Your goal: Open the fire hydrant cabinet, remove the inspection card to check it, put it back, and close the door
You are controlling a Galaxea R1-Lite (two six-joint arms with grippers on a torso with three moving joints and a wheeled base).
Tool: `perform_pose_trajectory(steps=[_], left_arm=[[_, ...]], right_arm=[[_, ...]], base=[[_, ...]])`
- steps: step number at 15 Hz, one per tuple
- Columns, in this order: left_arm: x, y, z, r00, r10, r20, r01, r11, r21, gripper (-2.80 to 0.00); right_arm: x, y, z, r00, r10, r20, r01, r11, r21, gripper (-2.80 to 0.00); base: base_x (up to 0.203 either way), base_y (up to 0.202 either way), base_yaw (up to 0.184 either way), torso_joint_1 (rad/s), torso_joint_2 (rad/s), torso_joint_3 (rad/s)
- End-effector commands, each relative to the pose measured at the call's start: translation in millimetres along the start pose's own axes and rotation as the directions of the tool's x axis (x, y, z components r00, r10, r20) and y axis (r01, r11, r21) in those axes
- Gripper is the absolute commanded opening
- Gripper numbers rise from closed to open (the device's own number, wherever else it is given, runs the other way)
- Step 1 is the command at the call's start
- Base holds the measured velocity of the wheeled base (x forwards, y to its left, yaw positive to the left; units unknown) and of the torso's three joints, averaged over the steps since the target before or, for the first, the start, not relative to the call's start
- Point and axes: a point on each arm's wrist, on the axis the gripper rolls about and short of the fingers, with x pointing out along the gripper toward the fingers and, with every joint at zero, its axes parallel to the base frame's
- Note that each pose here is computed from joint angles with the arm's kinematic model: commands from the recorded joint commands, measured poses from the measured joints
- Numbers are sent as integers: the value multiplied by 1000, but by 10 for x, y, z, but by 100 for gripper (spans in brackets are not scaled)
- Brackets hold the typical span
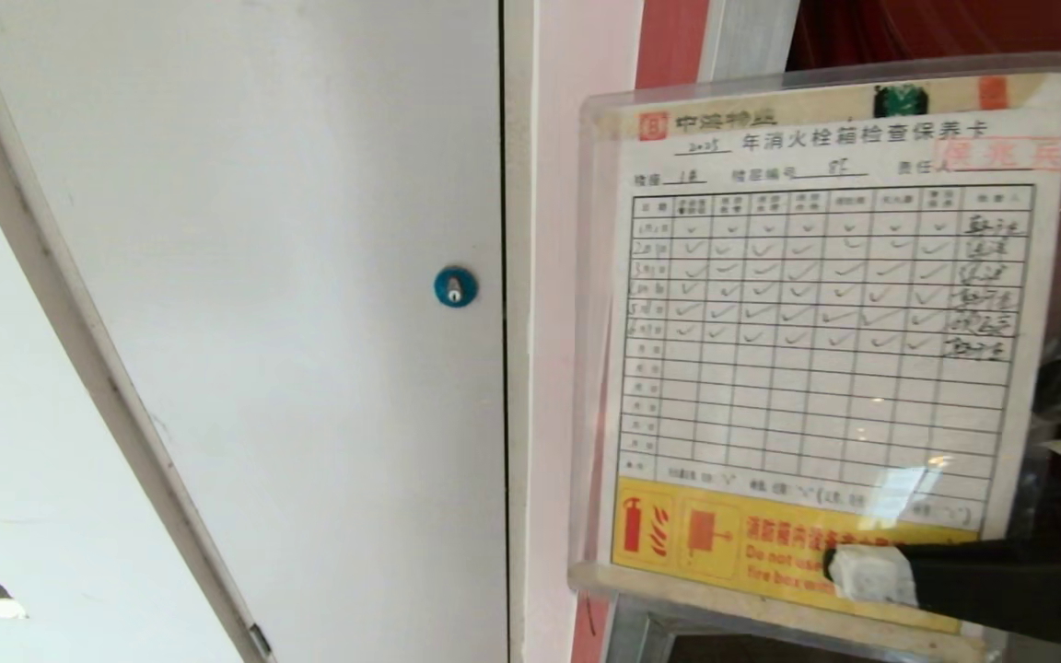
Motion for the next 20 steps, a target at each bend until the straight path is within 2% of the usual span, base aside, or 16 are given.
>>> perform_pose_trajectory(steps=[1,8,16,20], left_arm=[[4,-1,-17,1000,0,-6,0,1000,0,-280],[4,-1,-17,1000,0,-6,0,1000,0,-280],[4,-1,-17,1000,0,-6,0,1000,0,-280],[4,-1,-17,1000,0,-6,0,1000,0,-280]], right_arm=[[-234,170,-7,999,7,38,-6,1000,-27,-280],[-574,328,-73,994,-80,78,82,996,-25,-280],[-734,289,-96,949,-275,154,279,960,-2,-280],[-796,344,-166,942,-289,172,294,956,-6,-280]], base=[[0,0,0,0,0,0],[0,0,0,0,0,0],[0,0,0,0,0,0],[0,0,0,0,0,0]])
